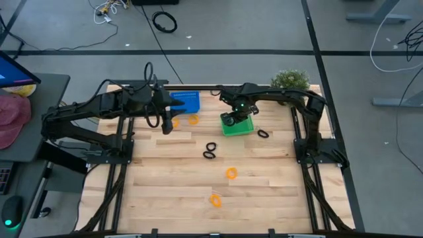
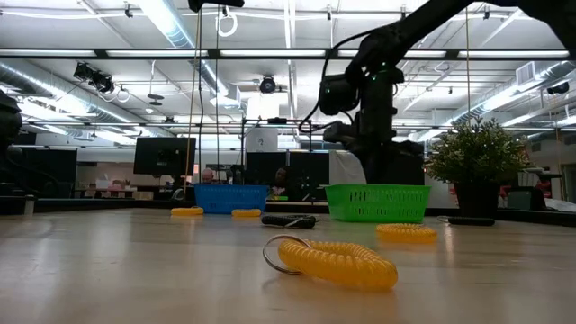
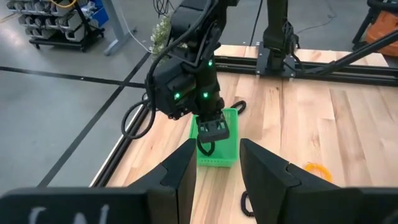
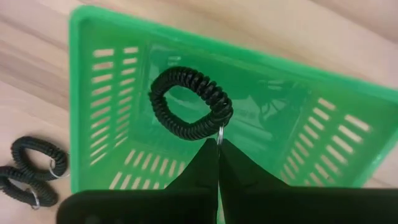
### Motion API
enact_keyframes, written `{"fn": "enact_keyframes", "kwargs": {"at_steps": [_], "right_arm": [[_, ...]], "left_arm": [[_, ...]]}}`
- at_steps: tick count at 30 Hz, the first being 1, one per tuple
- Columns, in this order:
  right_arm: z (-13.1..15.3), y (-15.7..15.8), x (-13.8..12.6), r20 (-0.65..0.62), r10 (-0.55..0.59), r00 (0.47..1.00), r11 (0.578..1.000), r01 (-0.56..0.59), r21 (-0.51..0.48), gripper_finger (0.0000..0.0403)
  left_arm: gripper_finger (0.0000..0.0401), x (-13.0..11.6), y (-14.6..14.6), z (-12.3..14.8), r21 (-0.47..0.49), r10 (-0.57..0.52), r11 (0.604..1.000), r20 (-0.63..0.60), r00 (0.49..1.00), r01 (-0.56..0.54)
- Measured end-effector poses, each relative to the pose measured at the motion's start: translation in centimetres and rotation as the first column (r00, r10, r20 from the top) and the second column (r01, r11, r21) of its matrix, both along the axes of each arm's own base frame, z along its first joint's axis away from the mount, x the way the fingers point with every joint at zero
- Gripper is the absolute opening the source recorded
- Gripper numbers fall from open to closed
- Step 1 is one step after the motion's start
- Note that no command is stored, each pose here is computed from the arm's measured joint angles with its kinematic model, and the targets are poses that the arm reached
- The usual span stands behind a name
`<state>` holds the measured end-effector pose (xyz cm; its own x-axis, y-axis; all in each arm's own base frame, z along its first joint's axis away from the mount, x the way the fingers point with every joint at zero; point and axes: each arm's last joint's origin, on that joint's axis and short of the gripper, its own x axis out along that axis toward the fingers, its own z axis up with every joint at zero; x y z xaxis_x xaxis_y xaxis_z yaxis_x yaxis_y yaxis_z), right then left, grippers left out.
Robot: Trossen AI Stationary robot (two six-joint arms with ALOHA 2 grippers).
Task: Sort spring keychains
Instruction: Put the black spring keychain into the green bin
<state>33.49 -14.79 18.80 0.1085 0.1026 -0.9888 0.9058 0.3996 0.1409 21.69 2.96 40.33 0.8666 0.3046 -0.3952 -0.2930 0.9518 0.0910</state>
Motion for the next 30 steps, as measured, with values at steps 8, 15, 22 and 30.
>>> {"fn": "enact_keyframes", "kwargs": {"at_steps": [8,15,22,30], "right_arm": [[-1.5,-0.1,0.7,-0.012,-0.007,1.000,1.000,0.007,0.014,0.0000],[-1.5,-0.3,1.1,0.033,0.008,0.999,1.000,-0.008,-0.014,0.0009],[-1.3,0.4,1.1,0.027,0.057,0.998,0.998,-0.057,-0.003,0.0085],[0.3,1.1,0.6,0.050,0.089,0.995,0.996,-0.089,0.009,0.0173]], "left_arm": [[0.0126,0.0,0.0,-0.1,-0.003,-0.004,1.000,-0.008,1.000,0.004],[0.0126,-0.1,0.0,-0.1,-0.004,-0.004,1.000,-0.013,1.000,0.004],[0.0126,-0.1,0.0,-0.2,-0.003,-0.006,1.000,-0.021,1.000,0.006],[0.0126,-0.1,0.0,-0.2,-0.001,-0.007,1.000,-0.021,1.000,0.007]]}}
